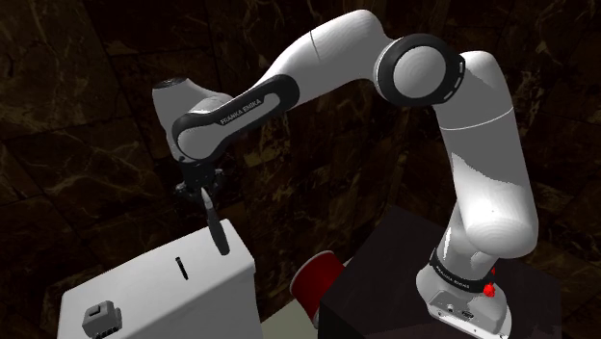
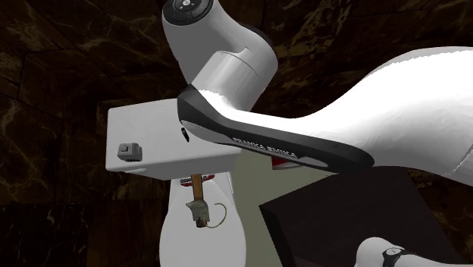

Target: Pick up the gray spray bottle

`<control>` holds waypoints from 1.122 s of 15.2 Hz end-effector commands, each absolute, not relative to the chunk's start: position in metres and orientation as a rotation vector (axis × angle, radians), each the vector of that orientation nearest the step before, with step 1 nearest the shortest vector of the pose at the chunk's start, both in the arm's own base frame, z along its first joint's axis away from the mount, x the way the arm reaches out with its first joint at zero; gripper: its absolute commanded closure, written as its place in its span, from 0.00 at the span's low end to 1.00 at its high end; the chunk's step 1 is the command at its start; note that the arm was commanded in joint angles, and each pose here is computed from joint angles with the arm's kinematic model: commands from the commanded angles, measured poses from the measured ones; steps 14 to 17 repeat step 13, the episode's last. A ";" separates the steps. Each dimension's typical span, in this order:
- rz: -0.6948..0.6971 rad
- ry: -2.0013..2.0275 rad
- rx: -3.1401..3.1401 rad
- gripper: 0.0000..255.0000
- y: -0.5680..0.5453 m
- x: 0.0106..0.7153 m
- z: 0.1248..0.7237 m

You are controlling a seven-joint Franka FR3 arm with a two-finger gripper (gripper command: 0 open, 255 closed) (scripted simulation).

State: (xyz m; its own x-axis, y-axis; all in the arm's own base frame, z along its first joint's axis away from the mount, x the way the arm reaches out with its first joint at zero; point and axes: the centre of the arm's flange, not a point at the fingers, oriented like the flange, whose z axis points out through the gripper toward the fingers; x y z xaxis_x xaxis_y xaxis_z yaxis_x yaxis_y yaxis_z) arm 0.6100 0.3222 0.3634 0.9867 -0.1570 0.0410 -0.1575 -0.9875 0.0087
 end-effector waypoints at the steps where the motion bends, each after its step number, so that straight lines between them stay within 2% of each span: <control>1: 0.063 -0.247 3.119 1.00 0.322 0.609 0.374; 11: 0.063 -0.247 3.119 1.00 0.322 0.609 0.427; 17: 0.063 -0.247 3.119 1.00 0.322 0.609 0.428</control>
